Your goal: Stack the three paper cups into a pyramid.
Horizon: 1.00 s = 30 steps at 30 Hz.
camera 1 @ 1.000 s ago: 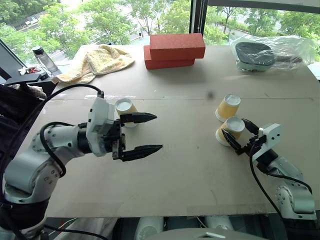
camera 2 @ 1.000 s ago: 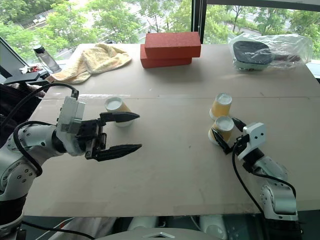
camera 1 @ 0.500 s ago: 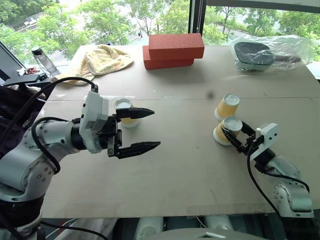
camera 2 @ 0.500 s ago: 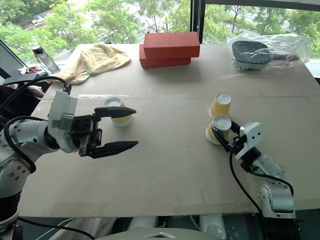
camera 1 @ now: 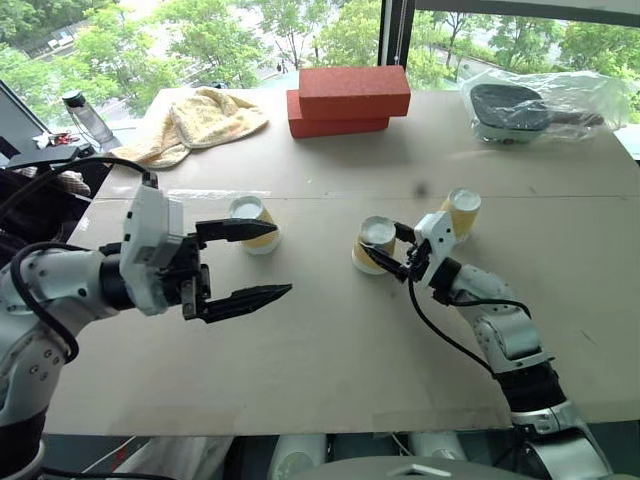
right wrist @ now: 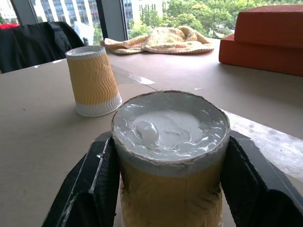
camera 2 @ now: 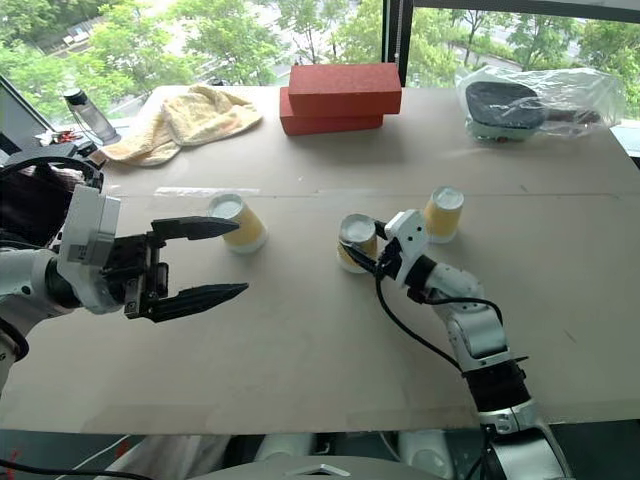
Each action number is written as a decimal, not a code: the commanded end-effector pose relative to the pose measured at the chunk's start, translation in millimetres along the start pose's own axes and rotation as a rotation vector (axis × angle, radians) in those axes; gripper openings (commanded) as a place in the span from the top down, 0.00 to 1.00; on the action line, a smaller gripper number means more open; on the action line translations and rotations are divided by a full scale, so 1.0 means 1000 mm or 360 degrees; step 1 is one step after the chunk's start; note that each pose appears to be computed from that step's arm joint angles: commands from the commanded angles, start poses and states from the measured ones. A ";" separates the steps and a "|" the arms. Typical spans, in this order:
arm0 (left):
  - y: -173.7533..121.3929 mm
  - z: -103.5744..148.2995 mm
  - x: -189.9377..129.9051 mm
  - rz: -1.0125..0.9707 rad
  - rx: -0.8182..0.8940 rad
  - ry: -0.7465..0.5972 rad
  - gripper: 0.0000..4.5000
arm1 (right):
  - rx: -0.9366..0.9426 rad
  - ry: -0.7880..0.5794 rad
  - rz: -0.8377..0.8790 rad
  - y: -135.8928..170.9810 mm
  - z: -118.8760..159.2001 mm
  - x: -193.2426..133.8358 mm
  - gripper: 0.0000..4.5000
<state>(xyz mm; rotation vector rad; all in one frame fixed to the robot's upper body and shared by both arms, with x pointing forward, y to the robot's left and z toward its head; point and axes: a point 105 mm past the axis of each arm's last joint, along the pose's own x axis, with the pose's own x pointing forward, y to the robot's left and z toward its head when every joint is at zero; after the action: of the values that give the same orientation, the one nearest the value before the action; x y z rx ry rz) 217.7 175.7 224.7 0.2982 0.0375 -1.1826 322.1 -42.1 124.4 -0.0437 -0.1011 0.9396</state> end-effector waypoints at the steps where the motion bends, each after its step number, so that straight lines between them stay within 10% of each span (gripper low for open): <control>1: -0.002 0.005 -0.005 0.0042 0.0027 0.0028 0.00 | -0.0072 -0.0058 0.0026 0.002 0.010 0.005 0.01; 17: 0.010 0.022 0.007 -0.0022 0.0095 -0.0087 0.00 | -0.0383 -0.0315 -0.0513 -0.047 0.064 -0.068 0.01; 30: 0.036 0.028 0.027 -0.0001 0.0093 -0.0099 0.00 | -0.0203 -0.0202 -0.1001 -0.108 0.028 -0.077 0.01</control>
<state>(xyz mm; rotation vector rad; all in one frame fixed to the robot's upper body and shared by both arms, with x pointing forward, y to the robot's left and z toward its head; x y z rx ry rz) 258.3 157.1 250.8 0.2875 -0.0451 -1.1921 358.5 -161.5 139.5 -0.0648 -0.2067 0.3400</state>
